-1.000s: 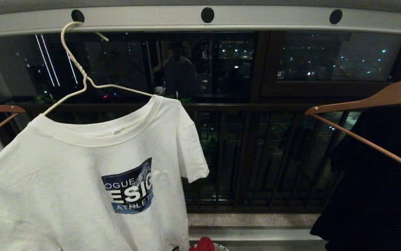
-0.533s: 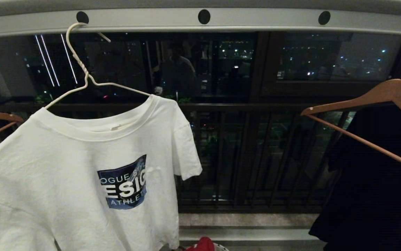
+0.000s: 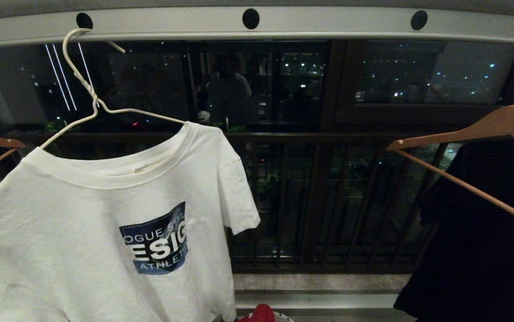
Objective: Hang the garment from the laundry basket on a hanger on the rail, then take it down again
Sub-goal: Take the clothes off the clothes rack
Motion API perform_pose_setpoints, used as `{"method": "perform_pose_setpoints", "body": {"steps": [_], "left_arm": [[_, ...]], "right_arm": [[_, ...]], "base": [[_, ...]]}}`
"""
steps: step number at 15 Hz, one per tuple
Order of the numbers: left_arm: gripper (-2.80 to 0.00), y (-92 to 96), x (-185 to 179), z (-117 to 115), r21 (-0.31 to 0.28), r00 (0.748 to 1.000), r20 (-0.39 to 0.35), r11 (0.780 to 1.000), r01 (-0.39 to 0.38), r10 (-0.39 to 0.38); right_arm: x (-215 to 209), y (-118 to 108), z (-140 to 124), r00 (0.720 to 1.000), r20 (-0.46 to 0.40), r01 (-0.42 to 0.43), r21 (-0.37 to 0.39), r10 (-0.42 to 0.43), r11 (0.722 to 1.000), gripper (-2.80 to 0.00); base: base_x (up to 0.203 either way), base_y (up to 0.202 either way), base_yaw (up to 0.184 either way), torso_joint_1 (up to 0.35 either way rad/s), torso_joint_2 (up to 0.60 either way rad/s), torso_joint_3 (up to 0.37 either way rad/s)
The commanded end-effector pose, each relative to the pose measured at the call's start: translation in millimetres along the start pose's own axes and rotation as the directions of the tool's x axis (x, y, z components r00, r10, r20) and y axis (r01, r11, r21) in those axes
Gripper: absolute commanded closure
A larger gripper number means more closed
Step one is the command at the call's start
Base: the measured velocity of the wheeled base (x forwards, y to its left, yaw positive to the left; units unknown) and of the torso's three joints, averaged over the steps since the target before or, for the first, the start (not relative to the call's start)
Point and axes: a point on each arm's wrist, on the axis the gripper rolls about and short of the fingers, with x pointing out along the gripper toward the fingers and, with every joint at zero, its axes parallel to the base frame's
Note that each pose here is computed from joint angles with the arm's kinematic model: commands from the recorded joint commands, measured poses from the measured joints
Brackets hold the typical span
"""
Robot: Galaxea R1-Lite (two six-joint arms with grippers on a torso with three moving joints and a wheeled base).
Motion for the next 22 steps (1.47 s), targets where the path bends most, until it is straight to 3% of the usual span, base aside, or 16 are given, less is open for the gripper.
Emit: {"method": "perform_pose_setpoints", "body": {"steps": [1, 3, 4, 8, 9, 10, 12, 16, 21, 22], "left_arm": [[0.00, 2.4, 46, 42, 0.024, 0.988, -0.155, 0.999, 0.034, -0.030], [0.00, 2.6, 61, 64, 0.041, 0.967, -0.240, 0.995, 0.093, -0.081], [0.00, 2.1, 67, 71, 0.042, 0.945, -0.302, 0.989, 0.143, -0.124], [0.00, -0.1, 95, 85, -0.008, 0.824, -0.498, 0.952, 0.306, -0.270], [0.00, -0.3, 101, 87, -0.011, 0.810, -0.511, 0.944, 0.328, -0.288], [-2.80, -0.5, 105, 89, -0.011, 0.803, -0.517, 0.940, 0.340, -0.296], [-2.80, -0.6, 111, 87, -0.008, 0.792, -0.532, 0.937, 0.350, -0.300], [-2.80, -0.5, 115, 88, 0.010, 0.802, -0.516, 0.935, 0.356, -0.300], [-2.80, -1.0, 144, 77, 0.006, 0.777, -0.553, 0.930, 0.367, -0.303], [-2.80, -1.1, 151, 76, 0.011, 0.786, -0.539, 0.931, 0.365, -0.302]], "right_arm": [[0, 0, 0, 1.000, -0.002, -0.001, -0.001, 0.001, 1.000, 0.00], [0, 0, 0, 1.000, -0.003, -0.001, -0.001, 0.001, 1.000, 0.00], [0, 0, 0, 1.000, -0.003, -0.001, -0.001, 0.001, 1.000, 0.00], [0, 0, 0, 1.000, -0.002, -0.001, -0.001, 0.001, 1.000, 0.00], [0, 0, 0, 1.000, -0.002, -0.001, -0.001, 0.001, 1.000, 0.00], [0, 0, 0, 1.000, -0.003, -0.001, -0.001, 0.001, 1.000, 0.00], [0, 0, 0, 1.000, -0.003, -0.001, -0.001, 0.001, 1.000, 0.00], [0, 0, 0, 1.000, -0.002, -0.001, -0.001, 0.001, 1.000, 0.00], [0, 0, 0, 1.000, -0.003, -0.001, -0.001, 0.001, 1.000, 0.00], [0, 0, 0, 1.000, -0.002, -0.001, -0.001, 0.001, 1.000, 0.00]], "base": [[0.000, 0.000, 0.000, 0.000, 0.00, 0.000], [0.000, 0.000, 0.000, 0.000, 0.00, 0.000], [0.000, 0.000, 0.000, 0.000, 0.00, 0.000], [0.000, 0.000, 0.000, 0.000, 0.00, 0.000], [0.000, 0.000, 0.000, 0.000, 0.00, 0.000], [0.000, 0.000, 0.000, 0.000, 0.00, 0.000], [0.000, 0.000, 0.000, 0.000, 0.00, 0.000], [0.000, 0.000, 0.000, 0.000, 0.00, 0.000], [0.000, 0.000, 0.000, 0.000, 0.00, 0.000], [0.000, 0.000, 0.000, 0.000, 0.00, 0.000]]}}
